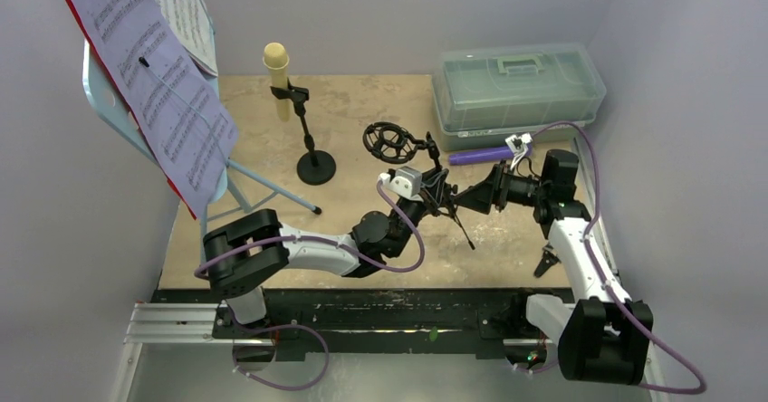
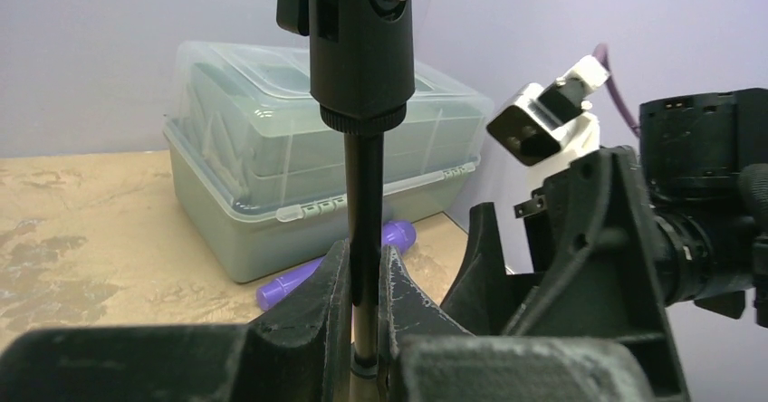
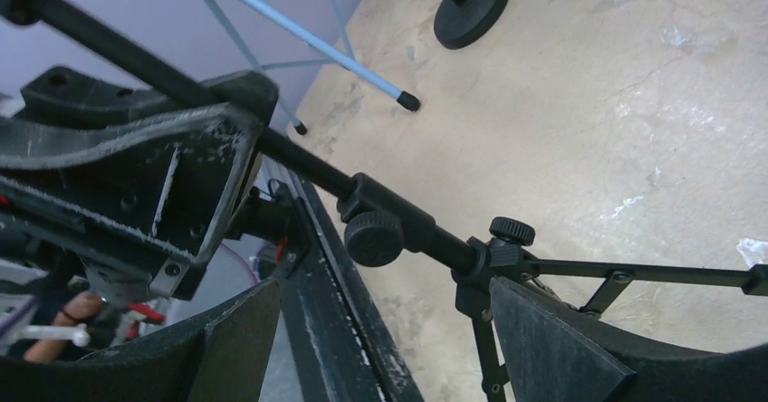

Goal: Pack up the instrument practice props
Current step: Unscrew the knob on the music stand.

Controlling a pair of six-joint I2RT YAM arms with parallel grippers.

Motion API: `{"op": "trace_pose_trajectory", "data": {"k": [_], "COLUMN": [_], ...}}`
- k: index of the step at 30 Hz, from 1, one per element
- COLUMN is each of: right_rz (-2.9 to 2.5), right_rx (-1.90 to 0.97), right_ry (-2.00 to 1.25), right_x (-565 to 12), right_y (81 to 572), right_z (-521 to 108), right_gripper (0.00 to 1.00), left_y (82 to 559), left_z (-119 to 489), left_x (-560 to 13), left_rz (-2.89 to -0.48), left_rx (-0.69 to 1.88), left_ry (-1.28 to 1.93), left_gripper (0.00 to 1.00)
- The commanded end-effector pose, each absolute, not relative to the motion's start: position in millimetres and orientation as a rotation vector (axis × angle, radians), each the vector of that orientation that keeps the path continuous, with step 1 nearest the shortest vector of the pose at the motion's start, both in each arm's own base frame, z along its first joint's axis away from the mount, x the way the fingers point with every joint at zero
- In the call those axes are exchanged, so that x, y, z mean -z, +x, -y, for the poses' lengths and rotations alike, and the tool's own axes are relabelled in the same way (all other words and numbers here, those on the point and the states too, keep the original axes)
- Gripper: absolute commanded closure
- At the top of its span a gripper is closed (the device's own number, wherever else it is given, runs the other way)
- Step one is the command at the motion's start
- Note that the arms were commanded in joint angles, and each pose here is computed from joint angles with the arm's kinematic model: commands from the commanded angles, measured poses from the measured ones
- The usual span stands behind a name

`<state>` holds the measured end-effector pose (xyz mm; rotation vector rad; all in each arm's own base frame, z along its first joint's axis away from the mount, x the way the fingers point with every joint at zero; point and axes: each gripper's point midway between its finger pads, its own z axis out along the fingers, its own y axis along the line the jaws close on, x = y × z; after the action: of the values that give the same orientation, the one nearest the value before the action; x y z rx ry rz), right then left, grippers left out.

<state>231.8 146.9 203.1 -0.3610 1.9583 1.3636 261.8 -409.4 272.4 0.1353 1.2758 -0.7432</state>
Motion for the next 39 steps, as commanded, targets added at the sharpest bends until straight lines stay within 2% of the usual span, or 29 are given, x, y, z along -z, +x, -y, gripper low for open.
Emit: {"op": "trace_pose_trajectory", "data": {"k": [1,6,13,20,23,27,31,34,39], "right_rz": [-1.952,-1.944,-1.911,-1.896,-1.892,-1.891,-1.886,-1.880,-1.865], "right_rx": [-1.470,-1.494,-1.489,-1.469,-1.461,-1.463,-1.464,-1.459,-1.434], "right_ry": [-0.295,-0.319,-0.327,-0.349,-0.355,-0.358,-0.365,-0.371,-0.387], "right_x": [-213.7,-213.2,-213.5,-213.7,-214.4,-215.1,-216.6,-217.7,-219.3], "right_y": [240.6,240.3,237.6,238.1,238.1,238.6,237.9,237.3,236.6], "right_z": [-149.2,-150.2,-151.1,-150.7,-150.7,-150.6,-150.8,-150.7,-149.9], "right_gripper": [0.13,0.22,0.43,0.71,0.70,0.54,0.49,0.54,0.75], "left_y": [256.5,255.6,254.1,251.5,250.4,249.0,247.7,247.5,246.7], "left_z": [409.3,413.8,417.8,419.6,419.4,419.2,418.8,418.2,418.6], "left_x": [-323.0,-321.3,-321.9,-320.9,-321.3,-321.3,-321.2,-320.4,-319.8], "left_rz": [-1.131,-1.132,-1.130,-1.134,-1.134,-1.135,-1.136,-1.137,-1.139], "left_rx": [0.841,0.847,0.855,0.856,0.858,0.860,0.861,0.859,0.857], "left_ry": [0.041,0.046,0.045,0.051,0.050,0.050,0.050,0.049,0.050], "left_gripper": [1.00,1.00,1.00,1.00,1.00,1.00,1.00,1.00,1.00]}}
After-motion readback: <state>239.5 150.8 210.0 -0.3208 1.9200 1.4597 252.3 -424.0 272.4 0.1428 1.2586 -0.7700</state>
